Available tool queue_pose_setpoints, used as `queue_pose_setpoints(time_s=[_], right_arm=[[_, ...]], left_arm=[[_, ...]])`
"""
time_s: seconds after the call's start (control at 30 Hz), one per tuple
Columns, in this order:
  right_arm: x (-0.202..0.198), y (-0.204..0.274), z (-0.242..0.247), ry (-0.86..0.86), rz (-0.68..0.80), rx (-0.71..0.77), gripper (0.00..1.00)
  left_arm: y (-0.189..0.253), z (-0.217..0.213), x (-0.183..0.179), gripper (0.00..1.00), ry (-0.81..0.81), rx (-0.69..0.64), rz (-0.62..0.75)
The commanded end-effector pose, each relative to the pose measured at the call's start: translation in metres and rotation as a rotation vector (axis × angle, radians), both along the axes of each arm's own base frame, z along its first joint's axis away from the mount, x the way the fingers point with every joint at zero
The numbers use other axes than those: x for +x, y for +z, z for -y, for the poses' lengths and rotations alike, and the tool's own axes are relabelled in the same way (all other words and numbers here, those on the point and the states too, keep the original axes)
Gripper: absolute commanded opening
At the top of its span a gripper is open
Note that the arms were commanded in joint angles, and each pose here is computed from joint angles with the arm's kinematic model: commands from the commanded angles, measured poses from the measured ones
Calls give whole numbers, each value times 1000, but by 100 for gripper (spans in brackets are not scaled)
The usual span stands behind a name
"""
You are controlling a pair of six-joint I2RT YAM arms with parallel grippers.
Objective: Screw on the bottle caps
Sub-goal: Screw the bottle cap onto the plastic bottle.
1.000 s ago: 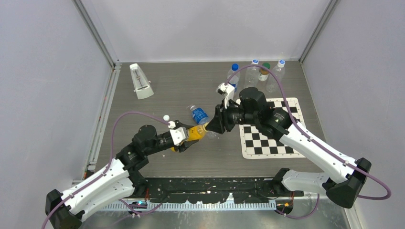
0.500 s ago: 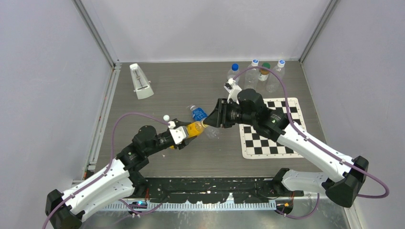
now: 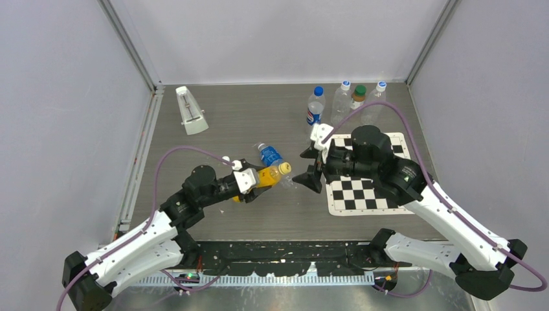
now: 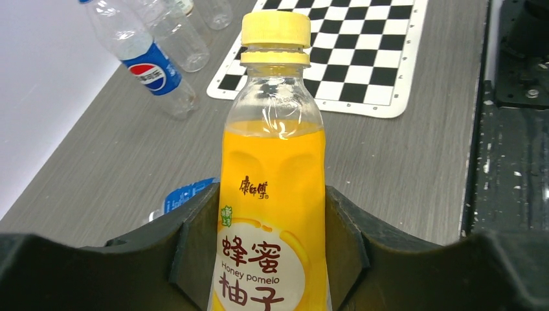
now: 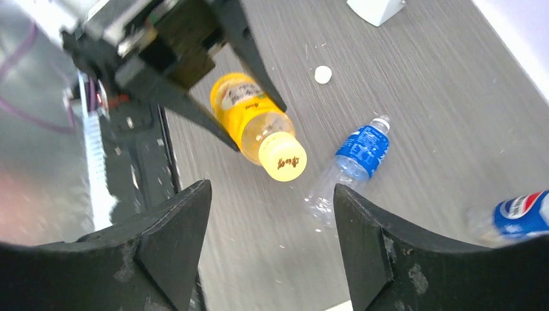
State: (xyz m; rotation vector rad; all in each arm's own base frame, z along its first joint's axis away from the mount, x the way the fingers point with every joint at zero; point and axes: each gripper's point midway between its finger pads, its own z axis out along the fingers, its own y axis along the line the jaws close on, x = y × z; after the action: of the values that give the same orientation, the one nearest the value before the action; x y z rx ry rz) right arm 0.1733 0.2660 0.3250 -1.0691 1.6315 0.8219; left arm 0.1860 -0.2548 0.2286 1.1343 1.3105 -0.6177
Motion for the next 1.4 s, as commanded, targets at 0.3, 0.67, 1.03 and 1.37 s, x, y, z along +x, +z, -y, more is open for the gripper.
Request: queue_pose_setpoints(time_s=[0.3, 0.67, 1.03, 1.37], right_arm=[[-26, -15, 3, 415, 380, -216, 70], [-33, -20, -11, 475, 355, -191, 55], [-33, -35, -14, 490, 323, -224, 42], [-33, -50, -26, 369, 19, -176, 12]], left_arm=[[18, 22, -35, 0, -233, -15, -64], [13, 24, -43, 0, -277, 1, -97], [17, 24, -46, 0, -289, -11, -88], [28, 18, -33, 0, -218, -55, 30]])
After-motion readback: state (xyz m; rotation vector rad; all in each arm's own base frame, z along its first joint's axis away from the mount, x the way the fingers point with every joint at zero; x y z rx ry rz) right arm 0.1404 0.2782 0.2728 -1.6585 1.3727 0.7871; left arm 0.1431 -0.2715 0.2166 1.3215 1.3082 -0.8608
